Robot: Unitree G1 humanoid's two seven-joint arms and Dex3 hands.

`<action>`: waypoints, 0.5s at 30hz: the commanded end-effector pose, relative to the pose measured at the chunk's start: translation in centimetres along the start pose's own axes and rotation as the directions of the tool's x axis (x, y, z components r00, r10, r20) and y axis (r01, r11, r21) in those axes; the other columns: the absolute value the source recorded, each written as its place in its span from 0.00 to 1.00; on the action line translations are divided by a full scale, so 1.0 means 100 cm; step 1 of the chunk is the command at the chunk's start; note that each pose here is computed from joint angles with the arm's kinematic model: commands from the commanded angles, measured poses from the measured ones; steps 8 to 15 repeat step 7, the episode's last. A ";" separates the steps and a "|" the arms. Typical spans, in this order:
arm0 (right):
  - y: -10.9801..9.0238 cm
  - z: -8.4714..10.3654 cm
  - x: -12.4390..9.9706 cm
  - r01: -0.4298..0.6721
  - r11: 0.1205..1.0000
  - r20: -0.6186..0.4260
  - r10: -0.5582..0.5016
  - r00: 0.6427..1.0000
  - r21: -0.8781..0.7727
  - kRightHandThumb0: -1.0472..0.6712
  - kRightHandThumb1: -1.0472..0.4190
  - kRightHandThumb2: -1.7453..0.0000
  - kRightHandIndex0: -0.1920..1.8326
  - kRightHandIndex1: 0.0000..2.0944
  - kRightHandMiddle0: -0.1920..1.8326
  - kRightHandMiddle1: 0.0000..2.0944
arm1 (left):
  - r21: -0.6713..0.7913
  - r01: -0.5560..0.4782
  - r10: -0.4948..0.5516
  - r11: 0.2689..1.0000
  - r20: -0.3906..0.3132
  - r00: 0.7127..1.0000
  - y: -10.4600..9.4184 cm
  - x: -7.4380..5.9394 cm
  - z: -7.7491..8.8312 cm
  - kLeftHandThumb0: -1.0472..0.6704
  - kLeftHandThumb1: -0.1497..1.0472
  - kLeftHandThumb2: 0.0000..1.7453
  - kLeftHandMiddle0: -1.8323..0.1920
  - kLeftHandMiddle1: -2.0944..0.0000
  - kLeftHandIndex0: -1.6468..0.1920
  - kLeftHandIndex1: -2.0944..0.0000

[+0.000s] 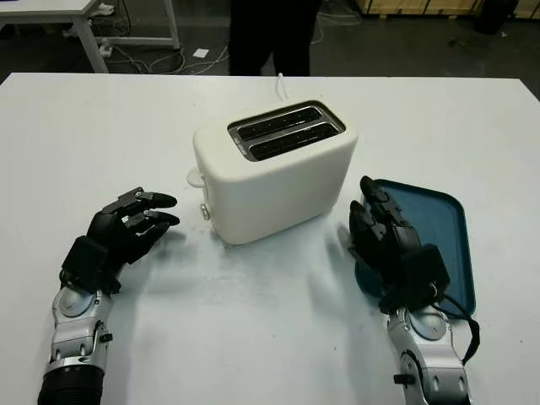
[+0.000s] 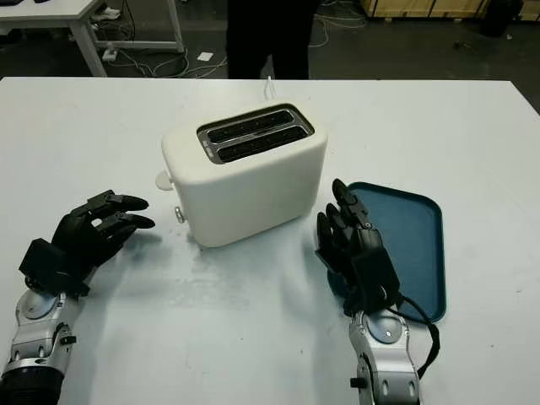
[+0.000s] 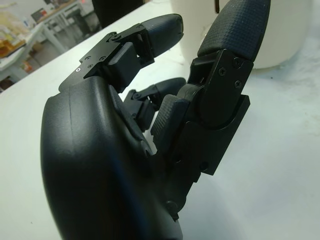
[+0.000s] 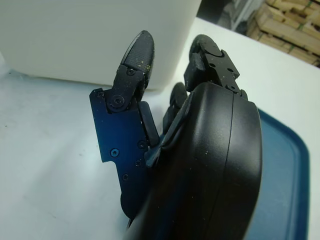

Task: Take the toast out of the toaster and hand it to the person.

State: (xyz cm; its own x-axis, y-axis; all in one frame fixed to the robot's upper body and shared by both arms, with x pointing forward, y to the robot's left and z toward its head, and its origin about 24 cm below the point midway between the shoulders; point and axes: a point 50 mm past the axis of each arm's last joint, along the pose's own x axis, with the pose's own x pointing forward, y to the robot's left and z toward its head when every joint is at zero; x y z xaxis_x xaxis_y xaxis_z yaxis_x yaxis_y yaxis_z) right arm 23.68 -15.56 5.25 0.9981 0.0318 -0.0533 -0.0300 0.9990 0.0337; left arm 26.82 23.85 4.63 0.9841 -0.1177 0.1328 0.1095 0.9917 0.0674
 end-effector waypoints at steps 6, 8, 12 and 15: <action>0.001 0.005 0.001 0.015 1.000 0.034 -0.015 0.999 0.016 0.34 0.09 0.58 0.19 0.01 0.19 0.01 | -0.005 -0.016 0.016 1.000 0.034 0.999 -0.005 0.002 0.000 0.00 0.80 0.00 0.61 0.50 0.50 0.62; 0.001 0.005 0.001 0.015 1.000 0.035 -0.016 0.999 0.018 0.34 0.09 0.58 0.19 0.01 0.19 0.01 | -0.003 -0.017 0.017 1.000 0.034 0.999 -0.005 0.002 0.000 0.00 0.81 0.00 0.61 0.50 0.50 0.62; 0.001 0.005 0.001 0.015 1.000 0.035 -0.016 0.999 0.018 0.34 0.09 0.58 0.19 0.01 0.19 0.01 | -0.003 -0.017 0.017 1.000 0.034 0.999 -0.005 0.002 0.000 0.00 0.81 0.00 0.61 0.50 0.50 0.62; 0.001 0.005 0.001 0.015 1.000 0.035 -0.016 0.999 0.018 0.34 0.09 0.58 0.19 0.01 0.19 0.01 | -0.003 -0.017 0.017 1.000 0.034 0.999 -0.005 0.002 0.000 0.00 0.81 0.00 0.61 0.50 0.50 0.62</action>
